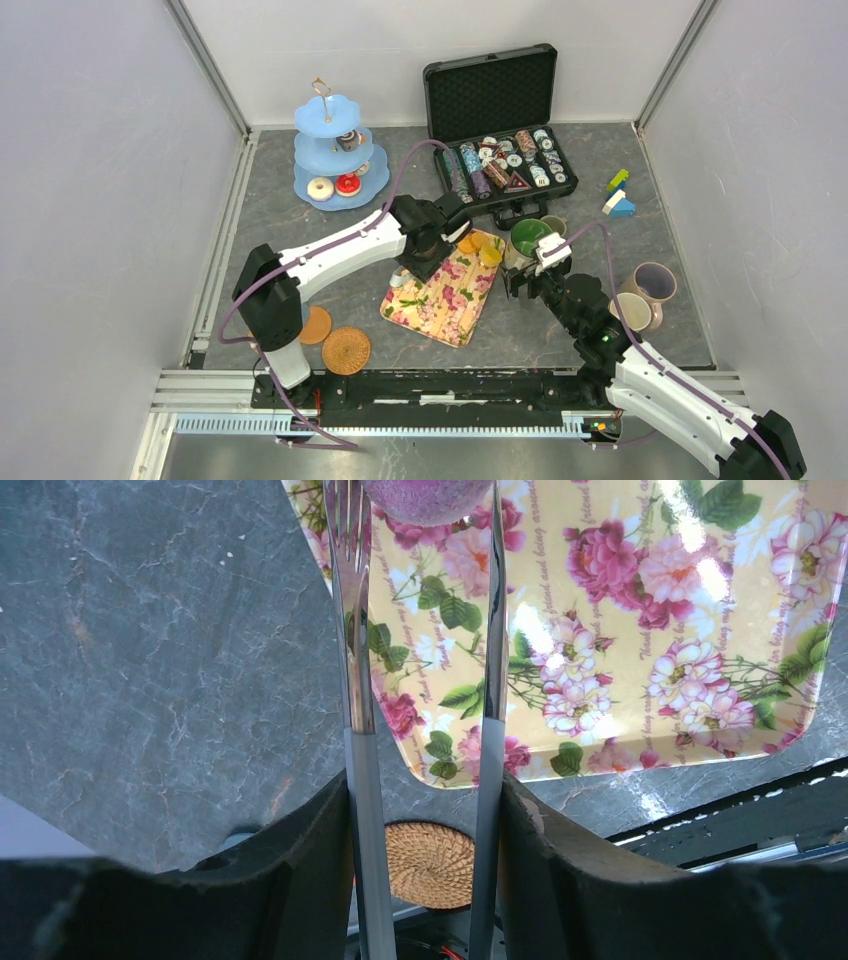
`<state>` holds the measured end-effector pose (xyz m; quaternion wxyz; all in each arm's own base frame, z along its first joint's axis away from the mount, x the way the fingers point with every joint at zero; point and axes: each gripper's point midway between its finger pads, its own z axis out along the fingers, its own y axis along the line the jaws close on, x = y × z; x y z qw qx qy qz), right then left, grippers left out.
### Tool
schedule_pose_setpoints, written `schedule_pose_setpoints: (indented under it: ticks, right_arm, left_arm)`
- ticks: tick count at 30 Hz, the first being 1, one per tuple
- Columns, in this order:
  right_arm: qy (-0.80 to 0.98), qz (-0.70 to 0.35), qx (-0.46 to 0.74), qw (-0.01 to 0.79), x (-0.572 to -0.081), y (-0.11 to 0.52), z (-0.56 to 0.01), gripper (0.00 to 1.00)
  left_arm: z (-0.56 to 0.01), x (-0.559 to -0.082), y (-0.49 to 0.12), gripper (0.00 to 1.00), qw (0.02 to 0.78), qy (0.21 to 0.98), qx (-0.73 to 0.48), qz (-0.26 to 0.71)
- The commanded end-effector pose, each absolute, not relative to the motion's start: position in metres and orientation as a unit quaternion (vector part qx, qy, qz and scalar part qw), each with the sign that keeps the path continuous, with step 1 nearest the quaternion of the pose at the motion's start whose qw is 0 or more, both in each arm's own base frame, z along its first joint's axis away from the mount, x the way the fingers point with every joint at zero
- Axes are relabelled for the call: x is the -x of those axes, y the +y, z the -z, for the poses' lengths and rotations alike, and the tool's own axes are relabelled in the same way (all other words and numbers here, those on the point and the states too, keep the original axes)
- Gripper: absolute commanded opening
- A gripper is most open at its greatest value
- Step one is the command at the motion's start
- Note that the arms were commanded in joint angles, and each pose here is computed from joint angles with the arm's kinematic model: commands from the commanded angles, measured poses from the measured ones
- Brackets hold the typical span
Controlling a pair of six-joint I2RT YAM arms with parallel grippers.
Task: Serve the afternoon tea
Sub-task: Pick up the desert from the tray, then place the desert on the desert table.
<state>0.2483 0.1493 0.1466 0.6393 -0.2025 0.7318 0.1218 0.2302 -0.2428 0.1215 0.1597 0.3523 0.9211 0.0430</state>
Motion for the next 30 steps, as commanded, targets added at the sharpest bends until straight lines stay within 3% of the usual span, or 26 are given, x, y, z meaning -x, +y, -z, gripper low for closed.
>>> schedule_pose_setpoints:
  ticks: [1,8,30]
  right_arm:
    - [0.717,-0.125,0.199,0.656,-0.251,0.151,-0.161,0.98]
    - [0.716,-0.127,0.201,0.656,-0.251,0.152,-0.162,0.98]
    - [0.719,-0.148,0.203,0.648,-0.248,0.16,-0.159,0.98]
  left_arm:
    - [-0.159,-0.245,-0.243,0.22,0.216,0.913,-0.344,-0.039]
    - [-0.184,-0.258,-0.221,0.23,0.24,0.917,-0.317,-0.043]
    - [-0.263,-0.349,-0.065,0.25,0.354,0.92,-0.105,-0.131]
